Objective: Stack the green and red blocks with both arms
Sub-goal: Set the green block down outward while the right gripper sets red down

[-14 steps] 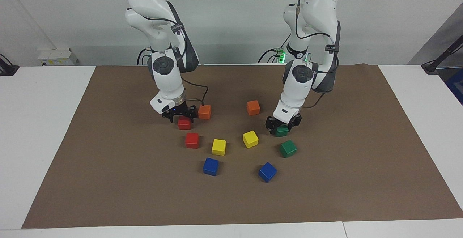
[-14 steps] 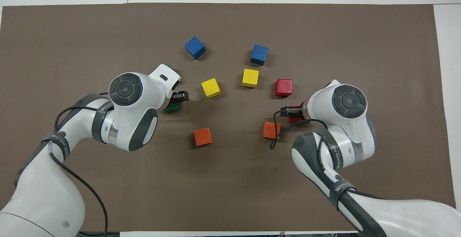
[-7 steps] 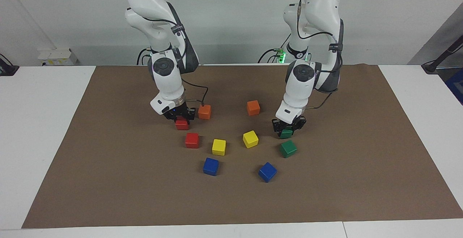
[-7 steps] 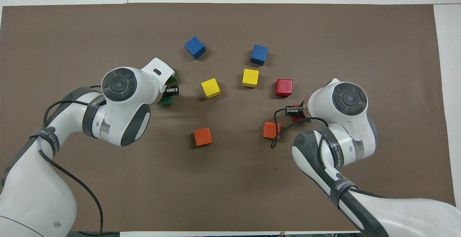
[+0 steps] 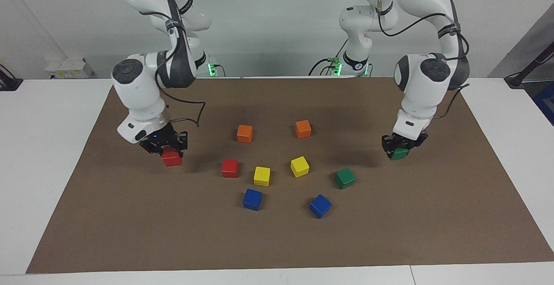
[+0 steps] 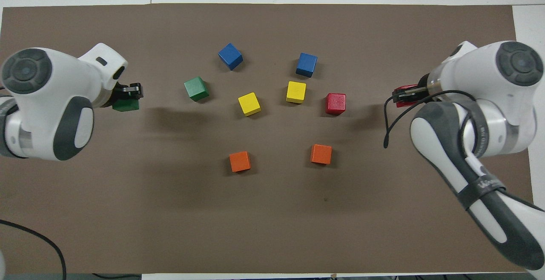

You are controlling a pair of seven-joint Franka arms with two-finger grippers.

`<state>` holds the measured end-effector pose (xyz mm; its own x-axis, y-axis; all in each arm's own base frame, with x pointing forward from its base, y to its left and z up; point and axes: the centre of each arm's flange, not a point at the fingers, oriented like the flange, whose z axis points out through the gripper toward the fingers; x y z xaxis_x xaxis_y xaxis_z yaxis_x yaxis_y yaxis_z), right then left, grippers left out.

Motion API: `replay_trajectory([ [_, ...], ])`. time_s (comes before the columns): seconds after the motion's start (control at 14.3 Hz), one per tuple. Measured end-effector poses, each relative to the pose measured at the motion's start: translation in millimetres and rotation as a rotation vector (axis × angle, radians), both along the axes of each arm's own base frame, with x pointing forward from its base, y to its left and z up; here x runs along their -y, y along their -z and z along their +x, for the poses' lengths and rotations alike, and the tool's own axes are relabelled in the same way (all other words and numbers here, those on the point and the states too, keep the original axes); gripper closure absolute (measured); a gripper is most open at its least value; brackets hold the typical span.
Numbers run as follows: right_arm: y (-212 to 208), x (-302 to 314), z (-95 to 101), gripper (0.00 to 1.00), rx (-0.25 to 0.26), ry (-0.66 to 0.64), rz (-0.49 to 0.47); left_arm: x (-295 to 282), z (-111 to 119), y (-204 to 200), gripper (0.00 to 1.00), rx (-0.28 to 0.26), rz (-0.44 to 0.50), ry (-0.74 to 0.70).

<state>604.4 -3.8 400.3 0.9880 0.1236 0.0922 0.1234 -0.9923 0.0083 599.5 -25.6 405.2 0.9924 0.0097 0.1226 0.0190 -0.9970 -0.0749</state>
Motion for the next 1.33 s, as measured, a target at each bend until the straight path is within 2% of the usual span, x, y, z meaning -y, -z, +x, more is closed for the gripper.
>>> replay_trajectory([
  [0.21,10,47,1.2,0.45,-0.001,-0.018,-0.009,-99,-6,5,0.45,-0.028,0.022,0.040],
  [0.35,19,58,0.4,0.45,-0.014,-0.013,-0.009,-135,-15,14,0.45,-0.047,0.020,0.029],
  [0.63,43,73,-5.4,0.45,-0.038,-0.010,-0.007,-132,-26,50,0.45,-0.064,-0.032,0.007],
  [0.91,63,88,-10.9,0.45,-0.070,-0.013,-0.002,-131,-26,80,0.45,-0.091,-0.073,-0.015],
  [1.33,84,93,-14.3,0.45,-0.079,-0.015,0.001,-131,-21,93,0.45,-0.068,-0.075,-0.016],
])
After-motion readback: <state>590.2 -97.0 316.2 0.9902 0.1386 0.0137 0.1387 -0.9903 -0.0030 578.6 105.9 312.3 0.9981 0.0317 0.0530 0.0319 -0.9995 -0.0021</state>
